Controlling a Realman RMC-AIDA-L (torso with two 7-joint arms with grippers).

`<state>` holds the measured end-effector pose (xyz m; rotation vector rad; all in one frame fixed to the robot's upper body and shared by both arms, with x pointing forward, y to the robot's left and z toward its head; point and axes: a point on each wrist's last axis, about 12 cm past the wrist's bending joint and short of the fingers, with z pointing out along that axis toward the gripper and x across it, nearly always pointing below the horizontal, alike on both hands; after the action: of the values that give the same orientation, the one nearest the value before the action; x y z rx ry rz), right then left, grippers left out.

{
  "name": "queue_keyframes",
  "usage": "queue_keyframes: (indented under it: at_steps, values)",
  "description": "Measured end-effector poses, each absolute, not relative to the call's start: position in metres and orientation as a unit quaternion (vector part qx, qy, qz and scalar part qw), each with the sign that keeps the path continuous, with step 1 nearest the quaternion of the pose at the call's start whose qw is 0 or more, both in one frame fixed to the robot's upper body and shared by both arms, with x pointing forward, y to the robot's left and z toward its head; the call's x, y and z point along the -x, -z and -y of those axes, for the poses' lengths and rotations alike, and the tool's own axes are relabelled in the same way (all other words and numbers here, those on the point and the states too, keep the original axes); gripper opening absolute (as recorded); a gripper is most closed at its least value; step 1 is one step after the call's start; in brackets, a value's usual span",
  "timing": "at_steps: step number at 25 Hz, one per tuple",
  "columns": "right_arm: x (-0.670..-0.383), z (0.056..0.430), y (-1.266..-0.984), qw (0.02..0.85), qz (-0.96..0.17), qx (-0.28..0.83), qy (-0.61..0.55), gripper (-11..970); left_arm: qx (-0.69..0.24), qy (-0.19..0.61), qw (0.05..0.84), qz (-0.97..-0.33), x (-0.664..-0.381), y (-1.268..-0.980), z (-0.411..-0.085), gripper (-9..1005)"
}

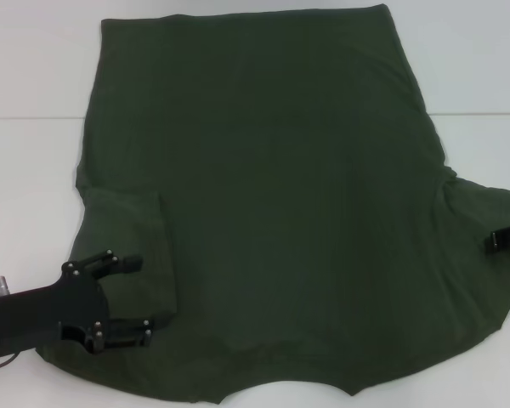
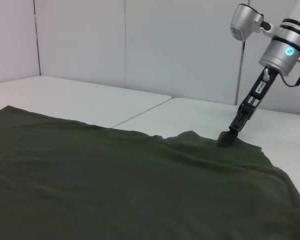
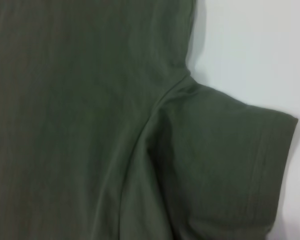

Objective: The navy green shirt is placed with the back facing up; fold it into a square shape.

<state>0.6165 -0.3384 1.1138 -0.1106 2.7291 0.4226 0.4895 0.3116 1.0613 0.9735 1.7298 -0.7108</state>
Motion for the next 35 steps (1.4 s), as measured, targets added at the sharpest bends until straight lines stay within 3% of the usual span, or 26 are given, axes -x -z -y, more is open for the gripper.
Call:
queue_keyframes:
  at_steps: [21, 27, 35]
  values:
    - [-0.6169, 0.3364, -1.1127, 0.194, -0.964, 0.021, -0.181, 784, -0.401, 0.293, 0.494, -0.714, -0.4895, -1.0611, -0.3118, 921]
    - [-0.6173, 0.3364, -1.1106, 0.193, -0.965, 0.022, -0.175, 740, -0.400, 0.293, 0.494, -0.714, -0.4895, -1.0610, -0.3117, 921]
    - [-0.6168, 0.3354, -1.1121, 0.201, -0.965, 0.034, -0.166, 609, -0.400, 0.293, 0.494, -0.714, -0.4890, -1.0607, -0.3121, 921]
